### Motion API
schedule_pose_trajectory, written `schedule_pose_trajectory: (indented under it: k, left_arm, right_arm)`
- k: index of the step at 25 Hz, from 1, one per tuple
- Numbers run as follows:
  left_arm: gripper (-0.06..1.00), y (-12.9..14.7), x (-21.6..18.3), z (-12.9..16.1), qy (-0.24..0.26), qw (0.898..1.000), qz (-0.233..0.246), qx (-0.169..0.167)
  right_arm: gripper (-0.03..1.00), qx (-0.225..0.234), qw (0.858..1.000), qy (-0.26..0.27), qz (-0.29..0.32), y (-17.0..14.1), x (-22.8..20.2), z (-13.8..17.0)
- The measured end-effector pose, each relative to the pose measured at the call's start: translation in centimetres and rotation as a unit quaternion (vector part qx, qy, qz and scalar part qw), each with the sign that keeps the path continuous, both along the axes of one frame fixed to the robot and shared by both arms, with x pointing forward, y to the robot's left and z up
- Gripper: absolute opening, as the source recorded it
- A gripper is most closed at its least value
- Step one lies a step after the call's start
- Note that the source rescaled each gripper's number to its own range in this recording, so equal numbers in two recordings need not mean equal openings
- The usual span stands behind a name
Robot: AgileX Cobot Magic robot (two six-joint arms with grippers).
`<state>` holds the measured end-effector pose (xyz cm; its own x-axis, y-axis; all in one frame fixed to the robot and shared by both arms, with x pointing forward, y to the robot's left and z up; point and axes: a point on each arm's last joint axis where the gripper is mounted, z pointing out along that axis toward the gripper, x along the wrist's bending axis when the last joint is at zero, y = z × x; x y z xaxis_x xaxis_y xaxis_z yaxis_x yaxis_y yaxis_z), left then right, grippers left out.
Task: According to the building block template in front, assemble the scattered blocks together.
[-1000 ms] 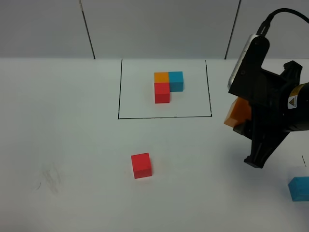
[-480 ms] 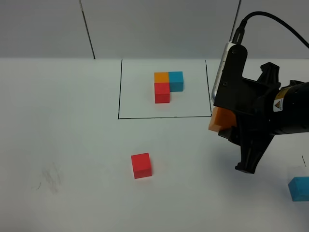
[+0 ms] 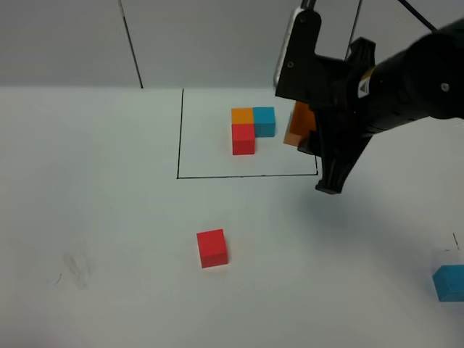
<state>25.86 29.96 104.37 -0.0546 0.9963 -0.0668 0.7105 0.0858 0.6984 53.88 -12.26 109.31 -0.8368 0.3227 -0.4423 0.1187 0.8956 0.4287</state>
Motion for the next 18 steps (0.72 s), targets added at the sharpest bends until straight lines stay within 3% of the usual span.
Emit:
schedule_pose_trajectory:
  k: [9, 18]
  left_arm:
    - [0.0, 0.0, 0.0, 0.0, 0.0, 1.0, 0.0, 0.0]
    - [0.0, 0.0, 0.0, 0.0, 0.0, 1.0, 0.0, 0.0]
  right_arm:
    - [0.59, -0.018, 0.998, 0.008, 0.053, 3.4, 4.9, -1.0]
    - [0.59, -0.044, 0.991, 0.055, 0.115, 5.4, 7.2, -5.9]
